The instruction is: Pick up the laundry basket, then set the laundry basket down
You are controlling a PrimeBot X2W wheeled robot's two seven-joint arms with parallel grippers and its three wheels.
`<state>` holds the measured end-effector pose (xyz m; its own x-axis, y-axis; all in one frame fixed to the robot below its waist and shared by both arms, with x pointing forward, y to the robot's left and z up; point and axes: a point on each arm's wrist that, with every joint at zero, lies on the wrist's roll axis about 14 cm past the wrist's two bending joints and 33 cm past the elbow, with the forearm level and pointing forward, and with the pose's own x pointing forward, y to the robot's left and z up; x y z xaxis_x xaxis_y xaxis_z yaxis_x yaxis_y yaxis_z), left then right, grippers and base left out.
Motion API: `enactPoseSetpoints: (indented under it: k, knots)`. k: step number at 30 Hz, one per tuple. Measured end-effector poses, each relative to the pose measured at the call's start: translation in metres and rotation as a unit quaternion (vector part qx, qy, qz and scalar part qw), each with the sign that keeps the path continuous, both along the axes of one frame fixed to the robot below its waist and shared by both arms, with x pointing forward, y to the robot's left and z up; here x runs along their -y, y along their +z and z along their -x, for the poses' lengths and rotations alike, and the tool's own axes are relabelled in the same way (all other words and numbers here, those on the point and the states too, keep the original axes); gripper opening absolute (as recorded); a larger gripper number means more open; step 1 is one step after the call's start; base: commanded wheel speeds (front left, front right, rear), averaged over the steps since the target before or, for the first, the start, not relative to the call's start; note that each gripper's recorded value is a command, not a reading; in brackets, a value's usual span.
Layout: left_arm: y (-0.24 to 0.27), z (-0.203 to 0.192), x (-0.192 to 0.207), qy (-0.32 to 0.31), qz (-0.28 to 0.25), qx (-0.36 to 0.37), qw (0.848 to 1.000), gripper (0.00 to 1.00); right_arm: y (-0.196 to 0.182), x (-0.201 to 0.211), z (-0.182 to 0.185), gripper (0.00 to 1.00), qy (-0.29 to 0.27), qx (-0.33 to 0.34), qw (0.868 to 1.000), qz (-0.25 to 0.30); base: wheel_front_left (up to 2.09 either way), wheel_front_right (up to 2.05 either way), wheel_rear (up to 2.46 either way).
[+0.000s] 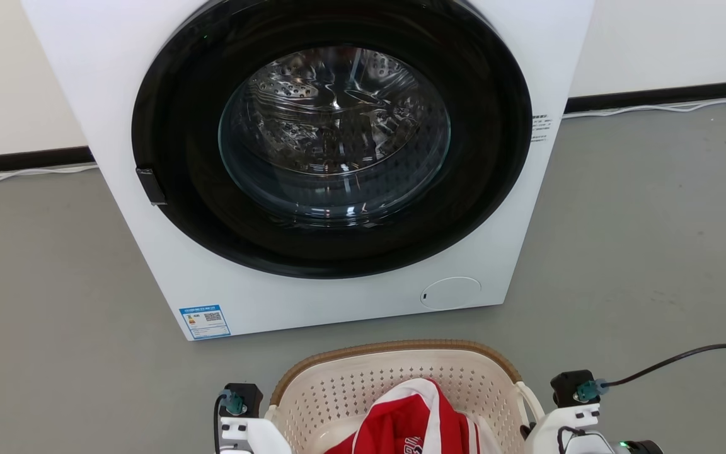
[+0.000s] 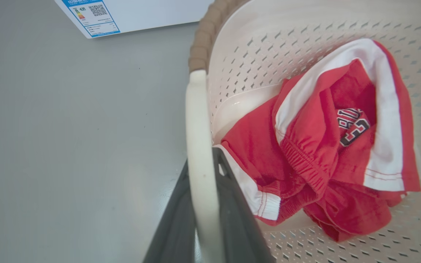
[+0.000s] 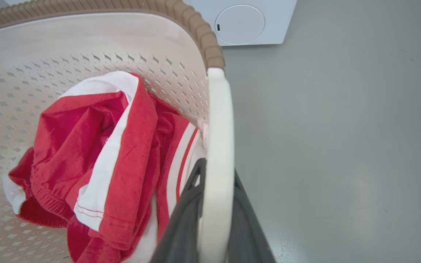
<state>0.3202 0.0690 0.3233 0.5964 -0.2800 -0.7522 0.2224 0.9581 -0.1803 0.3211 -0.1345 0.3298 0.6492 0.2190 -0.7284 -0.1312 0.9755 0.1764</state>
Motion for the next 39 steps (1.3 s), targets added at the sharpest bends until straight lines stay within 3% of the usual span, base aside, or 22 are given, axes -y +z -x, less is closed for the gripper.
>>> enactPoseSetpoints:
  k: [28, 39]
  knots:
    - [-0.008, 0.004, -0.002, 0.004, -0.001, -0.013, 1.0, 0.0, -0.006, -0.004, 0.002, 0.0, 0.0, -0.008, 1.0, -0.007, 0.0, 0.0, 0.0]
    - [-0.014, 0.002, -0.007, 0.016, -0.006, -0.011, 1.0, 0.0, -0.003, -0.008, -0.013, 0.0, 0.006, 0.016, 1.0, -0.009, 0.0, 0.0, 0.0]
